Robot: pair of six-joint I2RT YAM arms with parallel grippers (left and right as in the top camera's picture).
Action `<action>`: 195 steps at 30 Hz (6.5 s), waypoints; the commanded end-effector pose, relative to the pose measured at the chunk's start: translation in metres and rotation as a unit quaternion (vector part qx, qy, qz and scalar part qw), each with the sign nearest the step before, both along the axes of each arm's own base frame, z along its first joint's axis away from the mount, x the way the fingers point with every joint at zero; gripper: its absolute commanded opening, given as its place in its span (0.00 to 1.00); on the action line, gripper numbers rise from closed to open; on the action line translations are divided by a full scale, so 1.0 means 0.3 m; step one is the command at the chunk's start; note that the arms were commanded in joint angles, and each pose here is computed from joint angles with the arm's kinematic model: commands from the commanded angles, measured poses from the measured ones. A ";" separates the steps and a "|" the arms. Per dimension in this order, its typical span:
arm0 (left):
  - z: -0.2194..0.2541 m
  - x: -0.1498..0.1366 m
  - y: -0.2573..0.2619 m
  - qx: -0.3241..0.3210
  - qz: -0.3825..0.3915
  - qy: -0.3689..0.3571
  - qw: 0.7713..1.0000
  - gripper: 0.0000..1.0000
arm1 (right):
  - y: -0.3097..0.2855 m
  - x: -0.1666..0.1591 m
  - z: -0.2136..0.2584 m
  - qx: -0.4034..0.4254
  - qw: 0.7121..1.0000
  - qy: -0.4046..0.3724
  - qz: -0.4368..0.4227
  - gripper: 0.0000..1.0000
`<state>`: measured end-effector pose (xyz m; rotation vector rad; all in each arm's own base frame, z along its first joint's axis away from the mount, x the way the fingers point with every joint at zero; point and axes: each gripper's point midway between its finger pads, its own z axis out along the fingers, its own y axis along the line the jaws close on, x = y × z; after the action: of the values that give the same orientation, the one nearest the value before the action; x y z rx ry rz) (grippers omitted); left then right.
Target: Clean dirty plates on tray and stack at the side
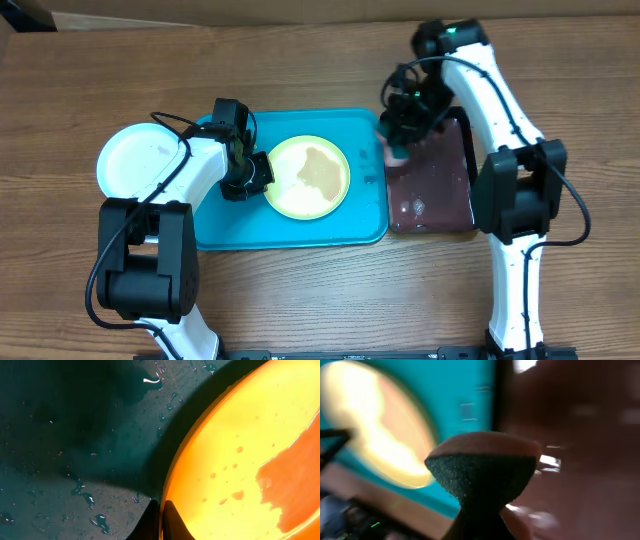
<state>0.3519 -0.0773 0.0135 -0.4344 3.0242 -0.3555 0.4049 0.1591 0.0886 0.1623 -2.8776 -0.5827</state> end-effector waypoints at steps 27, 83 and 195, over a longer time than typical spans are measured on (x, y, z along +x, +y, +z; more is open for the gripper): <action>-0.013 0.005 -0.010 -0.001 0.000 -0.001 1.000 0.05 | -0.249 -0.003 -0.263 -0.197 0.979 -0.031 -0.034 0.13; -0.017 0.012 0.001 0.009 0.001 -0.007 1.000 0.21 | -0.540 0.183 0.061 -0.138 0.970 -0.089 -0.178 0.73; 1.204 -0.153 -0.984 0.559 -0.285 -0.523 0.577 0.04 | -0.872 0.295 0.077 -0.135 0.935 -0.164 -0.283 1.00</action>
<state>0.3104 -0.3804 0.3628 0.6710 1.5258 0.8664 0.4901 -0.1011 0.1038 -0.6907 -3.2658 -0.2333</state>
